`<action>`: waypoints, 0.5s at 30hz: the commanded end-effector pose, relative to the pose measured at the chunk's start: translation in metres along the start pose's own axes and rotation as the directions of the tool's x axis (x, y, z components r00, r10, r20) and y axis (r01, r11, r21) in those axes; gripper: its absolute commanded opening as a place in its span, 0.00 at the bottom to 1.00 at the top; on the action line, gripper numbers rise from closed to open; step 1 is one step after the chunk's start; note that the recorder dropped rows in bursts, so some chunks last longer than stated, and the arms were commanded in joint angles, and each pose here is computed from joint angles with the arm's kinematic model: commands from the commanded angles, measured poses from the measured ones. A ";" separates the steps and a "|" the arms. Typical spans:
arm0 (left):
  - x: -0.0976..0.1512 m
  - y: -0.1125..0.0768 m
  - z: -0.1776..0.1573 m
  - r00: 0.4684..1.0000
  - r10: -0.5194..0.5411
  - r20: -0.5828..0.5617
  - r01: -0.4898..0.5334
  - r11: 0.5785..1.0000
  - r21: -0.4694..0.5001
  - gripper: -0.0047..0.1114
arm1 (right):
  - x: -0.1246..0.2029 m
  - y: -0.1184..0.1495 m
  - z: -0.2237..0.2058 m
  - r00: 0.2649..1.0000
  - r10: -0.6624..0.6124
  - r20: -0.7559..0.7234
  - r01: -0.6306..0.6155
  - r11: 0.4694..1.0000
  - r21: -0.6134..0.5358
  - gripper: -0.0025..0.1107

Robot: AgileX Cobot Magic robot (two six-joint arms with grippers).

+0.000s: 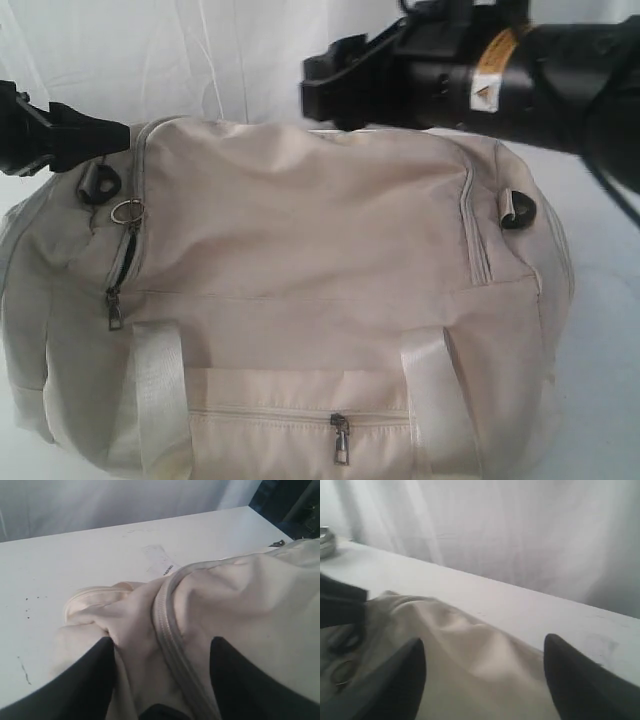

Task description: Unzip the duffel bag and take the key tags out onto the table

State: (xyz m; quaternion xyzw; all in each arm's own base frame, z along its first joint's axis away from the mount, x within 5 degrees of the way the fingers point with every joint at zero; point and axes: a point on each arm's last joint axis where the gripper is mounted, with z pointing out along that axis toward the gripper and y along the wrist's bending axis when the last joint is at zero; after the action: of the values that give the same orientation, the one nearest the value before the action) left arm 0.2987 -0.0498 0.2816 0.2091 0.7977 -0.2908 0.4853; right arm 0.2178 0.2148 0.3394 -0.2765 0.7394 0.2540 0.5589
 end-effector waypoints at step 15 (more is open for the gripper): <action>-0.004 -0.010 -0.004 1.000 0.019 0.011 -0.020 0.996 0.090 0.52 | 0.074 0.103 0.090 0.970 0.215 -0.112 -0.241 0.904 -0.354 0.58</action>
State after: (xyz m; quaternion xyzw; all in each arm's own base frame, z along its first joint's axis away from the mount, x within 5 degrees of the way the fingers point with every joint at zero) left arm 0.2945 -0.0545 0.2835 0.2263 0.7863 -0.3196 0.4779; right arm 0.1882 0.3343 0.2508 -0.3175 0.7203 0.4304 0.4417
